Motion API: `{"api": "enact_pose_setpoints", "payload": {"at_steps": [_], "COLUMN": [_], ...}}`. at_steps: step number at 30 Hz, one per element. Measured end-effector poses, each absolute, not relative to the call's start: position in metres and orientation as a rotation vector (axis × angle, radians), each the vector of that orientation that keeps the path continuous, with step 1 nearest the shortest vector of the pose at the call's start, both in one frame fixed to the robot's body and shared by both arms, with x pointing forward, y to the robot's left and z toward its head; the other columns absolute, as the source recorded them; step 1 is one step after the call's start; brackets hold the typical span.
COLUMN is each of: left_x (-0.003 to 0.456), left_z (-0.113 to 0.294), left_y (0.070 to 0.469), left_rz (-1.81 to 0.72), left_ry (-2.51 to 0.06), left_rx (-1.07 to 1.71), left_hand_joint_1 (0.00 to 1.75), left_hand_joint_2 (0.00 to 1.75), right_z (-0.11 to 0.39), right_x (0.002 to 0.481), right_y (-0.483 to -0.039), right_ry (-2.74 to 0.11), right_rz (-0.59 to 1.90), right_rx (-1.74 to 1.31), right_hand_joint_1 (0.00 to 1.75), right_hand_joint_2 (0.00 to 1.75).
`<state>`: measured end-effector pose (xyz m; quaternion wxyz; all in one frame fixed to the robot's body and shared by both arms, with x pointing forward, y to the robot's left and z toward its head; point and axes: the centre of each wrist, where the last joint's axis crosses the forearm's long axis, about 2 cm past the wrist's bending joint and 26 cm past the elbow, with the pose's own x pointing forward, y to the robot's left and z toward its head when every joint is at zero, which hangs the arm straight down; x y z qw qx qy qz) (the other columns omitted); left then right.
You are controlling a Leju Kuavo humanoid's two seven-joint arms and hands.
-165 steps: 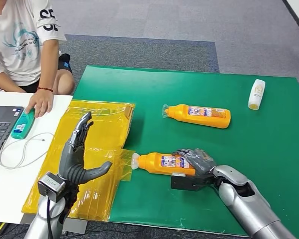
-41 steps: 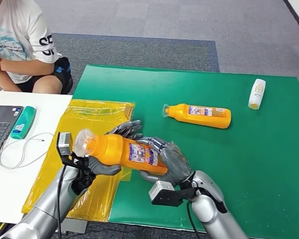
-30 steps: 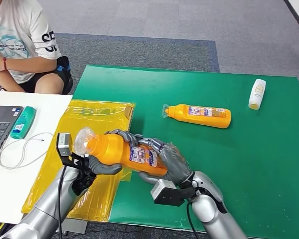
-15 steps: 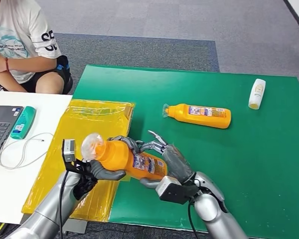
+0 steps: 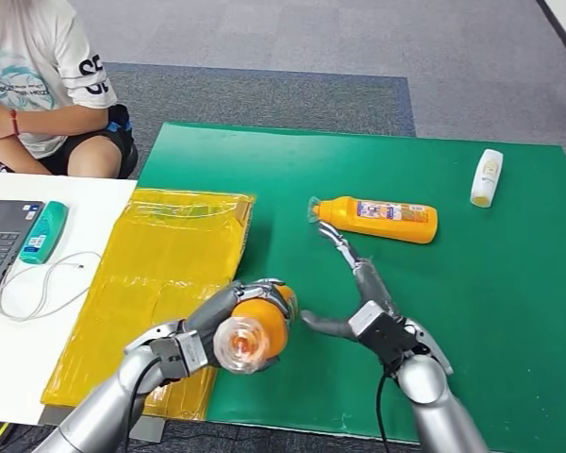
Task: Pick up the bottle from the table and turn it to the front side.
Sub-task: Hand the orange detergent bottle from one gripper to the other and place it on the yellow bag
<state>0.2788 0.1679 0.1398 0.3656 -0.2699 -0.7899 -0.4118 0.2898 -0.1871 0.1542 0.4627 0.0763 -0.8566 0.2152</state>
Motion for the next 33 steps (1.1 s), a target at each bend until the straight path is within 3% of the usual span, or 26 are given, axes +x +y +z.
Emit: {"api": "enact_pose_setpoints", "payload": {"at_steps": [14, 21, 27, 33], "left_x": [0.263, 0.271, 0.302, 0.353], "left_z": [0.150, 0.154, 0.155, 0.183], "left_y": [0.148, 0.153, 0.187, 0.252], "left_rz": [-1.206, -1.304, -1.370, -1.358], "left_ry": [-2.080, -1.968, -1.777, -1.668], "left_rx": [-0.631, -0.548, -0.600, -0.500], "left_hand_joint_1": [1.75, 1.75, 1.75, 1.75], "left_hand_joint_2": [1.75, 1.75, 1.75, 1.75], "right_z": [0.155, 0.151, 0.147, 0.140], "right_x": [0.298, 0.299, 0.302, 0.307], "right_y": [-0.219, -0.224, -0.225, -0.224], "right_ry": [-2.085, -2.076, -2.066, -2.048], "right_rz": [0.444, 0.422, 0.429, 0.430], "right_rx": [0.115, 0.108, 0.124, 0.139], "right_hand_joint_1": [0.00, 0.00, 0.00, 0.00], "right_hand_joint_2": [1.75, 1.75, 1.75, 1.75]}}
